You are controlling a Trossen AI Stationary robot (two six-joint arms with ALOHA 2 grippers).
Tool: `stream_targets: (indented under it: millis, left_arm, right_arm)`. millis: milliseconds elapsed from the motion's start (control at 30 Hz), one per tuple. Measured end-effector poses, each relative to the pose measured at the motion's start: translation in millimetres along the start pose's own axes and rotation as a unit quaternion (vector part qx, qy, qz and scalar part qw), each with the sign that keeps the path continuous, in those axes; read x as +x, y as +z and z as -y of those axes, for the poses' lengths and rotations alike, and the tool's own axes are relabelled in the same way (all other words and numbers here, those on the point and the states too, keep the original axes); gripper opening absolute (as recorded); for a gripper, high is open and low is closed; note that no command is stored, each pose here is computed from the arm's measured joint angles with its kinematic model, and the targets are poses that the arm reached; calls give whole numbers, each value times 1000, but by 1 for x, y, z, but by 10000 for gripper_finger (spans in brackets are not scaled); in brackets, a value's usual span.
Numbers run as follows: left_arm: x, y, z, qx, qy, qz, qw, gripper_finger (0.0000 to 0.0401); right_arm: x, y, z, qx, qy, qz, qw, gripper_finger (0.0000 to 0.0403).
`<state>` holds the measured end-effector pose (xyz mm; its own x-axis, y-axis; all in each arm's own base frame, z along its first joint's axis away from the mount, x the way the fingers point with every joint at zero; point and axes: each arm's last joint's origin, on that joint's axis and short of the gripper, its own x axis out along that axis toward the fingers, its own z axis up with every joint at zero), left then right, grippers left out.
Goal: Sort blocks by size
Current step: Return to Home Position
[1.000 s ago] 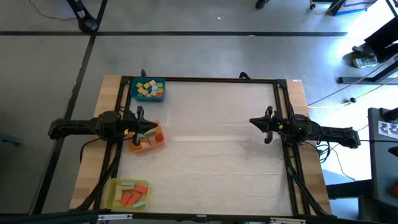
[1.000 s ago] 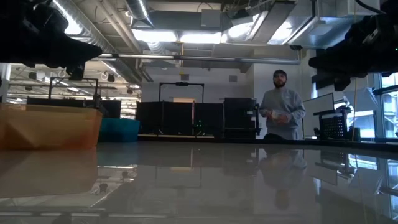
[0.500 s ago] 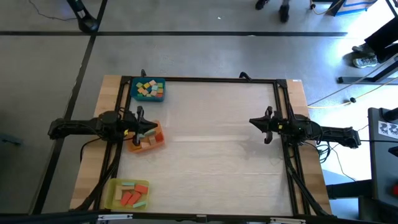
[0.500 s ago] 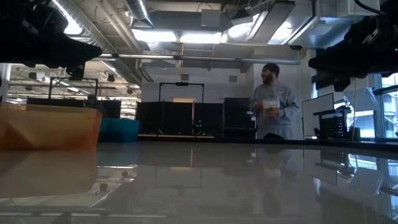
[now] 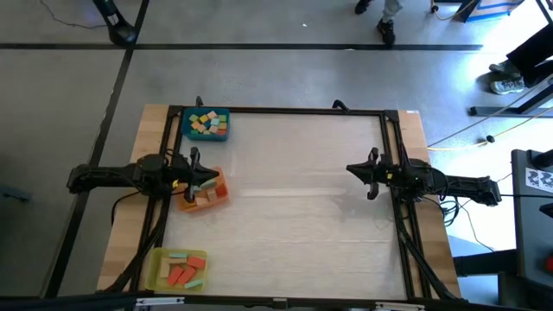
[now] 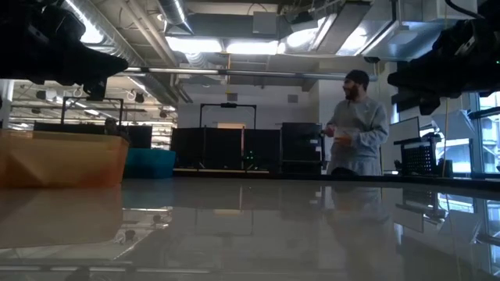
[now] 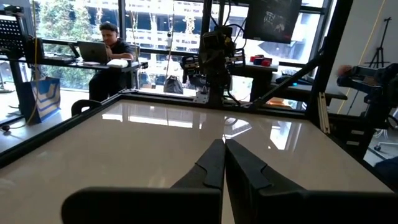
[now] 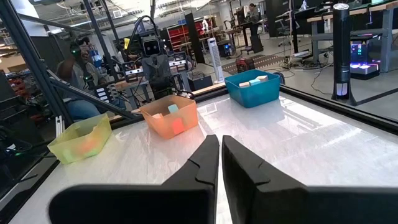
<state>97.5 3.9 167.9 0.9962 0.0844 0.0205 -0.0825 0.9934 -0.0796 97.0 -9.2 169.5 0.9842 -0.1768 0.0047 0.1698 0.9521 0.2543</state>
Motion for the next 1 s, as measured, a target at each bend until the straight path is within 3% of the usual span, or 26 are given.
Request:
stream_targets:
  millis: [1000]
  left_arm:
    - [0,0,0,0,0,0,1000,0]
  right_arm:
    - [-1,0,-1,1,8,4,1000,21]
